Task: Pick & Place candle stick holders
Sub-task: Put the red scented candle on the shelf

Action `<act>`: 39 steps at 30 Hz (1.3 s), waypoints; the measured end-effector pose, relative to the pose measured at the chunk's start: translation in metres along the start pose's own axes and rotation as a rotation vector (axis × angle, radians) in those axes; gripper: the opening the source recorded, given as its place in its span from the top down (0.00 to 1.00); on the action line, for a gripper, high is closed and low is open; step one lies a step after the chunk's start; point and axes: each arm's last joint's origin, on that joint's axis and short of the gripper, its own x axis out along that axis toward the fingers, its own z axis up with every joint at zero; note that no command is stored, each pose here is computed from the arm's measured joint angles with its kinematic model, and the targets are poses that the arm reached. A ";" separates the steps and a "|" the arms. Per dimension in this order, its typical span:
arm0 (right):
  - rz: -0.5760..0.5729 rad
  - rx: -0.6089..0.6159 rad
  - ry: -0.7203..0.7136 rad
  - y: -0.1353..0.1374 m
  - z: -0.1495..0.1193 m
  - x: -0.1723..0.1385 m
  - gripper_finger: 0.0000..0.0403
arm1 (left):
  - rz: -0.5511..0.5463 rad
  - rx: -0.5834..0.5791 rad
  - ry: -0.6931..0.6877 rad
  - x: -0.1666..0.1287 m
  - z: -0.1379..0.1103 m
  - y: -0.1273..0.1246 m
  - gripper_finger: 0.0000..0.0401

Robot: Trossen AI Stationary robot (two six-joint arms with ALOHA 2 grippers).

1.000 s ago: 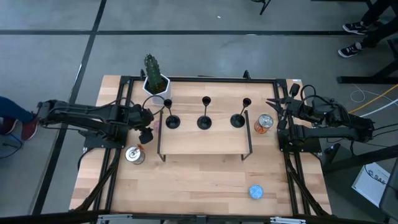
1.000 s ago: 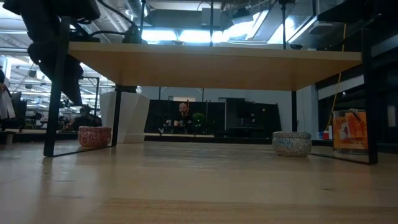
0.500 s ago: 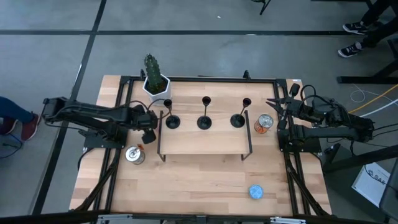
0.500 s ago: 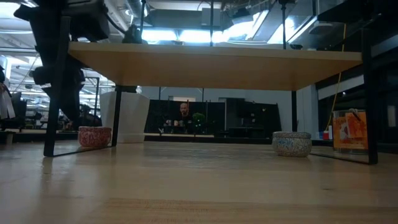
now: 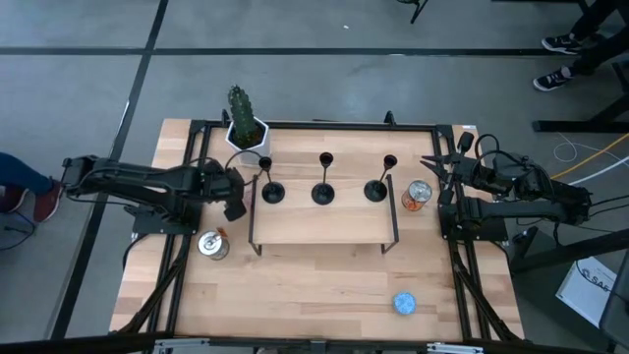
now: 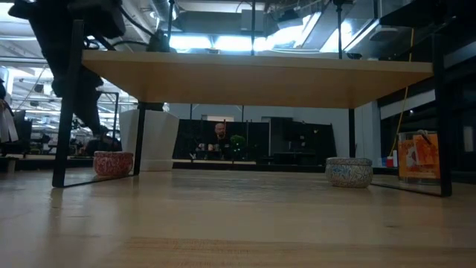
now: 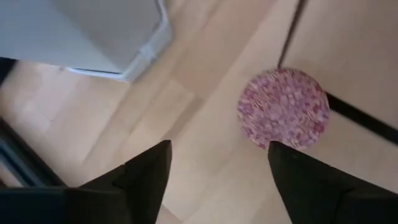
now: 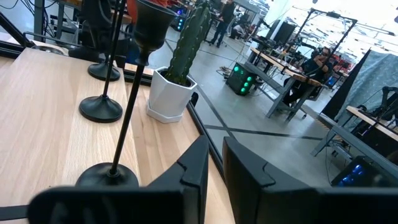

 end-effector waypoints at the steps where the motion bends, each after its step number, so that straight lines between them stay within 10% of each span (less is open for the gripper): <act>1: 0.000 0.000 0.000 0.000 0.000 0.000 0.87 | 0.006 -0.015 -0.015 -0.002 0.000 0.002 0.37; 15: 0.000 0.000 0.000 0.000 0.000 0.000 0.87 | -0.102 -0.277 -0.030 -0.004 0.004 -0.003 0.97; 22: 0.000 0.000 0.000 0.000 0.000 0.000 0.87 | -0.076 -0.330 -0.082 -0.009 0.004 0.006 1.00; 28: 0.000 0.000 0.000 0.000 0.000 0.000 0.87 | -0.096 -0.019 -0.062 -0.011 0.001 0.008 1.00; 39: 0.000 0.000 0.000 0.000 0.000 0.000 0.87 | -0.122 0.114 0.040 0.003 0.001 -0.010 1.00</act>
